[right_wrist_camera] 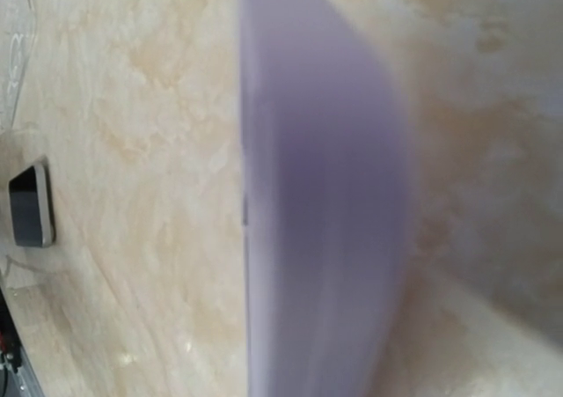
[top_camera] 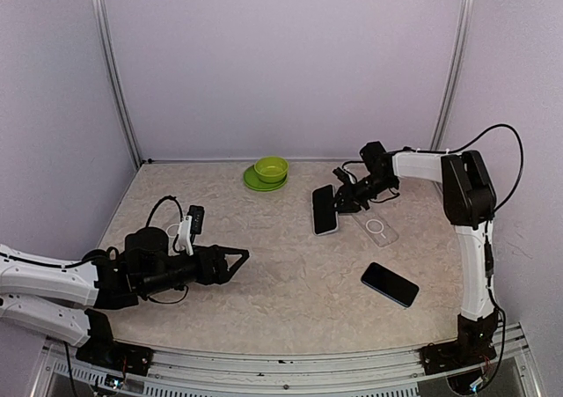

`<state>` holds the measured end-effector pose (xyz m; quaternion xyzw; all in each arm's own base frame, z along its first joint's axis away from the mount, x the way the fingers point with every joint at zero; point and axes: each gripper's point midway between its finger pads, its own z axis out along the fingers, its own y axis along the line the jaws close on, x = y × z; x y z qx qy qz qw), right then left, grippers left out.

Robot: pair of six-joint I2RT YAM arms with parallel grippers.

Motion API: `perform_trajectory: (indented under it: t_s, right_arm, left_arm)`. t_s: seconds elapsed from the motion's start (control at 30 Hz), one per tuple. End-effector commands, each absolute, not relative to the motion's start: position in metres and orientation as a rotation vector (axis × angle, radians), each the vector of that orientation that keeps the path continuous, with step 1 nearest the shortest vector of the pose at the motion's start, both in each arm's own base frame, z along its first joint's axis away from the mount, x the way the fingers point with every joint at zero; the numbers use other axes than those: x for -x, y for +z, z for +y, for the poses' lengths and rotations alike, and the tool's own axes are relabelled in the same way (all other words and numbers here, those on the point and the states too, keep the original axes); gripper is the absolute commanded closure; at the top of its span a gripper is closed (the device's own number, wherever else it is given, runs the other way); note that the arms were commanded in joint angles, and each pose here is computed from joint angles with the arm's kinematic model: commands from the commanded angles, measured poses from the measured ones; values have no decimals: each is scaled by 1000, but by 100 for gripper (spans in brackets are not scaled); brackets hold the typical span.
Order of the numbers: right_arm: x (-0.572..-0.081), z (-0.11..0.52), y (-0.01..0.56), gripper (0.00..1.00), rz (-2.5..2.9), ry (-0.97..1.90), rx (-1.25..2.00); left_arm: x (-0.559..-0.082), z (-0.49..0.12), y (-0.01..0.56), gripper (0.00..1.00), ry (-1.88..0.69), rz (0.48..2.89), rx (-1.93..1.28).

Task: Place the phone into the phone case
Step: Place the phone with the phone case at the center of the board.

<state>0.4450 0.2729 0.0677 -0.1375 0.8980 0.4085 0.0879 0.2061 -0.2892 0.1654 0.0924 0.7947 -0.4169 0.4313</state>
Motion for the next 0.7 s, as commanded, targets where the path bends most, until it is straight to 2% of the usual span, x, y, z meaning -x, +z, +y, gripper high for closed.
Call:
perform_trajectory:
  t_s: [0.0, 0.67]
  right_arm:
    - [-466, 260, 60, 85, 2663, 1146, 379]
    - [-475, 245, 51, 74, 2696, 1087, 318]
  left_arm:
    - [-209, -285, 166, 1, -1029, 1977, -205]
    - [-208, -282, 162, 1, -1047, 1978, -186]
